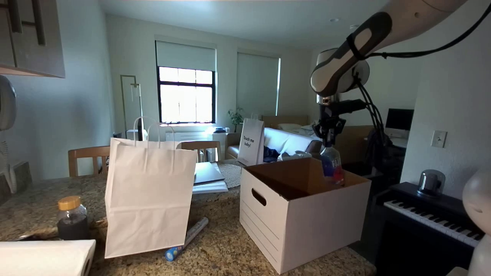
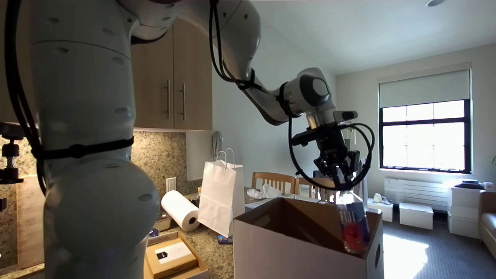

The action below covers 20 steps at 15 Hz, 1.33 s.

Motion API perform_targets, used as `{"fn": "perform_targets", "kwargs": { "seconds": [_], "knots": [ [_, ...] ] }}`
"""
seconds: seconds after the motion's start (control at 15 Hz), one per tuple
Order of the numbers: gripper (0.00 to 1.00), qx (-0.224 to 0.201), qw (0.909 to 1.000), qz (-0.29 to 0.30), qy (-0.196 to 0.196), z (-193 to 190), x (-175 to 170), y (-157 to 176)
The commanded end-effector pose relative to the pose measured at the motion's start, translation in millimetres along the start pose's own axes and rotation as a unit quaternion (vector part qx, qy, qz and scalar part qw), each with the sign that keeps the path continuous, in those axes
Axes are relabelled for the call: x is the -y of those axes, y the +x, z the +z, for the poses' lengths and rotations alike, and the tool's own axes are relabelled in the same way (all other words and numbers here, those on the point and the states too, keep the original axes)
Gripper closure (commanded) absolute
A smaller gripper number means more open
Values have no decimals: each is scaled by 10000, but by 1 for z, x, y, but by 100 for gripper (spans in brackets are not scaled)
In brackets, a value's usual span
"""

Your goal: Put the bottle in the box

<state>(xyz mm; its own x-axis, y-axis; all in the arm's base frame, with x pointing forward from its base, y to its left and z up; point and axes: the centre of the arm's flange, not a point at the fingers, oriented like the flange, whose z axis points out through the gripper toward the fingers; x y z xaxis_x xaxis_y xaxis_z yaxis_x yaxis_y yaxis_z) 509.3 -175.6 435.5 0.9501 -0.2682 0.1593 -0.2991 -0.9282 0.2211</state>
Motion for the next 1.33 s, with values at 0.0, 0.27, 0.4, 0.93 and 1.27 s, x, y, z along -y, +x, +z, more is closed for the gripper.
{"fn": "perform_targets", "kwargs": {
  "seconds": [0.0,0.27,0.4,0.93,1.27],
  "knots": [
    [86,-36,9997,-159,166,19,16,-4],
    [86,-179,9985,-286,438,0,36,-9],
    [86,-199,9974,-247,655,-8,45,-15],
    [86,3,9978,198,635,65,40,-90],
    [22,-370,9938,264,1012,34,40,-99]
  ]
}}
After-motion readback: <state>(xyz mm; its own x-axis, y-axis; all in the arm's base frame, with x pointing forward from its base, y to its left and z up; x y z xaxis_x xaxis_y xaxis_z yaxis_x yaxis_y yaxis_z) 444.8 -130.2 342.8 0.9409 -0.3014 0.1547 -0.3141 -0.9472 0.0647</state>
